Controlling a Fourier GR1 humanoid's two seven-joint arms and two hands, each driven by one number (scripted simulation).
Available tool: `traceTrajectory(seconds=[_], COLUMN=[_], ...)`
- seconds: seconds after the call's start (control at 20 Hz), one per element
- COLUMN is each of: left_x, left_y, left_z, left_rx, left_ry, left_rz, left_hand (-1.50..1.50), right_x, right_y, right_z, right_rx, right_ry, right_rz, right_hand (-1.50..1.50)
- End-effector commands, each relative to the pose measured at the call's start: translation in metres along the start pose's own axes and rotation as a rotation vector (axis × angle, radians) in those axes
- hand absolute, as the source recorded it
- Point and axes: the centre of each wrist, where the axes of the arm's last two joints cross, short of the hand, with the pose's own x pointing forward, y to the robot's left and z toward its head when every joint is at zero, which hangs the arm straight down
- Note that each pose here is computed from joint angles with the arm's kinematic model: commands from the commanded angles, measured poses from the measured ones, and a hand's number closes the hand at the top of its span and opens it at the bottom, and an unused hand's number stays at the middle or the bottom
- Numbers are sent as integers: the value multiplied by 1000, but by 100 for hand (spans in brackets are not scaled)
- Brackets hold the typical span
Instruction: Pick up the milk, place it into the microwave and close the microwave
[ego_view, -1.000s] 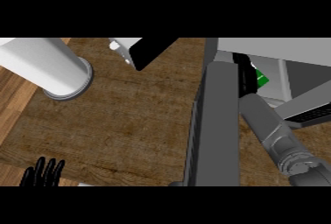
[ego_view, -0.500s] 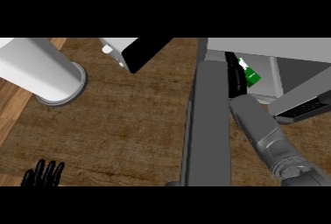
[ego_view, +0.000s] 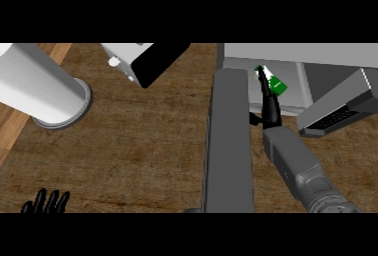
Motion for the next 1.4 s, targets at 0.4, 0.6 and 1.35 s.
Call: traceTrajectory(seconds=[0.4, 0.6, 1.35], left_x=[5, 14, -29], left_y=[-3, -2, -26], left_z=[-10, 5, 3], left_rx=[22, 2, -147], left_ry=[22, 64, 146], left_rz=[-20, -26, 15], left_hand=[-150, -150, -150], right_x=[-43, -55, -91], right_y=[-10, -12, -94], right_z=[63, 88, 154], right_rx=[35, 63, 58], right_ry=[-37, -14, 4], right_rz=[-172, -244, -248], right_hand=[-150, -150, -150])
